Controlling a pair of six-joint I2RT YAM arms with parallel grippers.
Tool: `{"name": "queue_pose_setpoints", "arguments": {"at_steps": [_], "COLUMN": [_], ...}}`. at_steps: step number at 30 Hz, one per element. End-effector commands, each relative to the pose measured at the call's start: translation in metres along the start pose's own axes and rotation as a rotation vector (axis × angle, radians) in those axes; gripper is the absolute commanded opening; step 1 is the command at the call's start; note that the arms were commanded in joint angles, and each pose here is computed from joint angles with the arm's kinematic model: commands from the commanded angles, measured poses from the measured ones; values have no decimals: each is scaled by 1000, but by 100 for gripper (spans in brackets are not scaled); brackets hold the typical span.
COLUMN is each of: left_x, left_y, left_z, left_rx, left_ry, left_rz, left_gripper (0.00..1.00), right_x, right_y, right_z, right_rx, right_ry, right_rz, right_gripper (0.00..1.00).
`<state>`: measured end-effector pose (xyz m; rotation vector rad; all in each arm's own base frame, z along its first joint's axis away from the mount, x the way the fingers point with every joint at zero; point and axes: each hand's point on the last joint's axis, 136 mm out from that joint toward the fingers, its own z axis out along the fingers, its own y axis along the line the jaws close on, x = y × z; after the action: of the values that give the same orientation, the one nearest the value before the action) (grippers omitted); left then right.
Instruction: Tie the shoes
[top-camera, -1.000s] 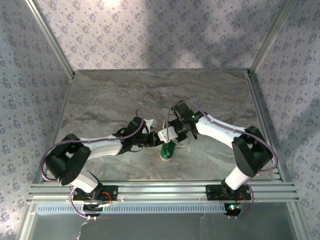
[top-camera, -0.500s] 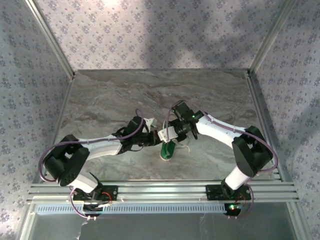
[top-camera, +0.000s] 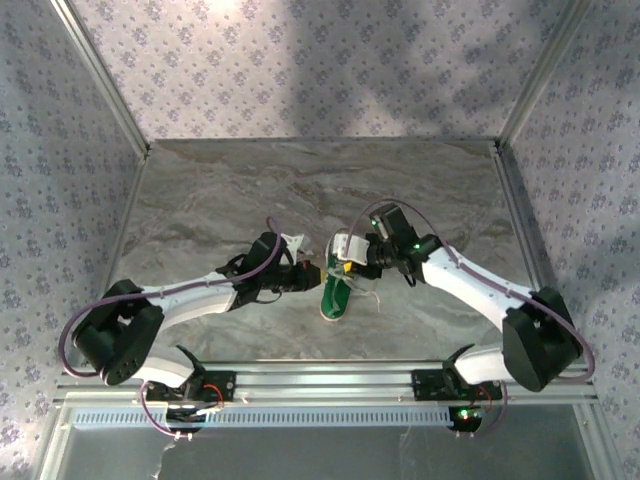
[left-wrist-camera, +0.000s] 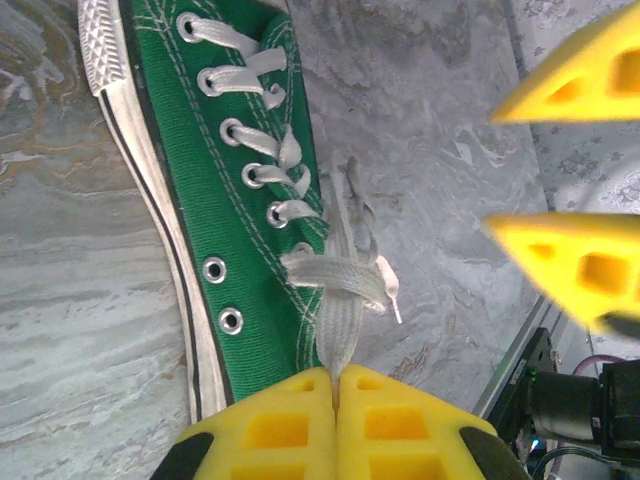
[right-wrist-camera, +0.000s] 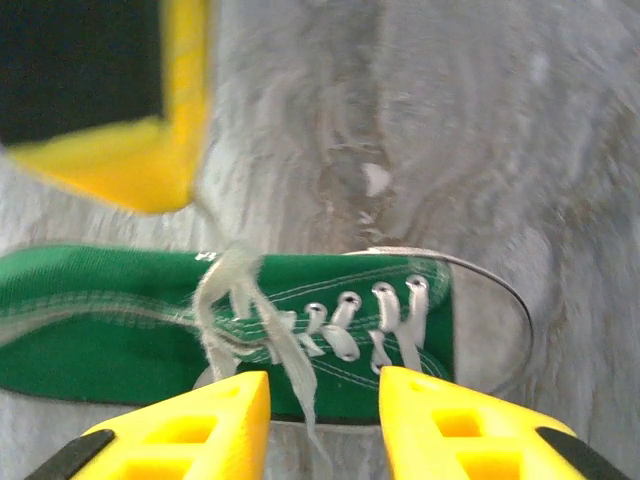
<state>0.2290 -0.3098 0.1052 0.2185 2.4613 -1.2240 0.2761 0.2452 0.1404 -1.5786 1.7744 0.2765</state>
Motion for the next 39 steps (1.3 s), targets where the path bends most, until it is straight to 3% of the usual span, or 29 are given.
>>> {"name": "queue_pose_setpoints", "arguments": {"at_steps": [1,4,7,10,13,19,39], "left_x": [-2,-3,-5,-5,-6,-8,-8], "left_y": [4,6,8,9,9,7,5], "left_z": [-3,-4,-4,-4,-6,-9,-15], "left_rx": [-18,-31,-41,-58,-70,-83,-89], "left_ry": [-5,-5,-6,4,8,8,-7], "left_rz": [17,17,15,20,28,42,42], "left_gripper": [0,0,0,0,0,0,0], "right_x": [-7,-1,15,57,86,108,136], "right_y": [-25,-29,-9,1,19,56,67], "right_z": [-16,-28,-27,-30,-36,-18,18], "right_rx": [137,195,148,252,342,295,288], "right_ry": [-36,-44,-71,58,244,499,659], "right_rz": [457,826,1003,1152,1170,1122,1119], "right_gripper": [41,45,51,41,36,36,34]}}
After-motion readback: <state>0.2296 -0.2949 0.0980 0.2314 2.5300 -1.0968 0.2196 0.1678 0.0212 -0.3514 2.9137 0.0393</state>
